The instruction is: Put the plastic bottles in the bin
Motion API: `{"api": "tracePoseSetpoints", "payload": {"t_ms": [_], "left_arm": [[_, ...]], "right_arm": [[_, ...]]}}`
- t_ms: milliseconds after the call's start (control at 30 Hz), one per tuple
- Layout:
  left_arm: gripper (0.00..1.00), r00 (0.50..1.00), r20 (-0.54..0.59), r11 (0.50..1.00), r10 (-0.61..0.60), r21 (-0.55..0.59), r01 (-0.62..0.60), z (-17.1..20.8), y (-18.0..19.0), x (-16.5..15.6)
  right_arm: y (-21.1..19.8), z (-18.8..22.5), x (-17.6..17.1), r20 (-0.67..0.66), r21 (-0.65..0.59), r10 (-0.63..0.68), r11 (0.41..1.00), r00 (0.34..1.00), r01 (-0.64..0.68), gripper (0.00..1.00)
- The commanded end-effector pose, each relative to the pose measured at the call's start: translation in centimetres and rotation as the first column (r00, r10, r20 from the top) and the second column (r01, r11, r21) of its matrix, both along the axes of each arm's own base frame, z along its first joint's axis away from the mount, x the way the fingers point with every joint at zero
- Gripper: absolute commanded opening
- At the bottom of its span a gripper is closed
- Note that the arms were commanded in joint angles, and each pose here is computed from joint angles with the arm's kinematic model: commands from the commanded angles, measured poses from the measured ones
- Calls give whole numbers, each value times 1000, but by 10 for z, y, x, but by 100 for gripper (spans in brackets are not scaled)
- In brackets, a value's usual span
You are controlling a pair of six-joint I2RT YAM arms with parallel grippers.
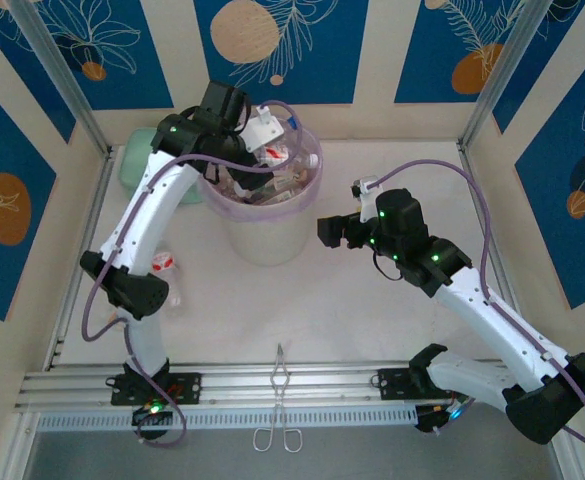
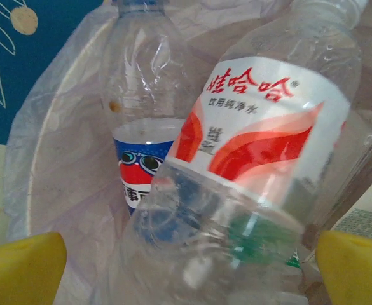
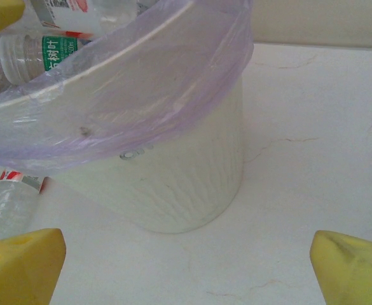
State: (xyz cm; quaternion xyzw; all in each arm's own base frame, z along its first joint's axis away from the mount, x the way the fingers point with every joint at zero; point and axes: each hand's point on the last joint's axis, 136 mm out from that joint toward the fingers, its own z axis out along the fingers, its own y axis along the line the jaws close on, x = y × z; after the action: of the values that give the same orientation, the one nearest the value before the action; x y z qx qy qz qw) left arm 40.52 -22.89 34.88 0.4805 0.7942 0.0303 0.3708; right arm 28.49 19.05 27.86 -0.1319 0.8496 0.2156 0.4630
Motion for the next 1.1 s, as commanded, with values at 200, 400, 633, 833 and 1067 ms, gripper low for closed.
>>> {"api": "tracePoseSetpoints", "payload": {"t_ms": [200,400,633,833,1067], "left_arm": [[100,986,155,974,56,-224,-20,76,8,-13],[83,979,52,889,199,-429,-158,73,11,7],[73,966,-112,854,233,-452,-259,6,-7,26],[68,936,-202,821,289,-451,-351,-39,-11,40],[65,917,-213,805,337,-440,-398,-69,-8,50]], "right_arm": [[0,8,2,20,10,1,1000,1000,-1,99],[3,7,4,15,16,11,1000,1000,-11,99],[1,6,2,11,9,3,1000,1000,-3,99],[-4,3,2,5,11,-13,1000,1000,13,99],[1,-1,3,-7,20,0,1000,1000,1,99]]}}
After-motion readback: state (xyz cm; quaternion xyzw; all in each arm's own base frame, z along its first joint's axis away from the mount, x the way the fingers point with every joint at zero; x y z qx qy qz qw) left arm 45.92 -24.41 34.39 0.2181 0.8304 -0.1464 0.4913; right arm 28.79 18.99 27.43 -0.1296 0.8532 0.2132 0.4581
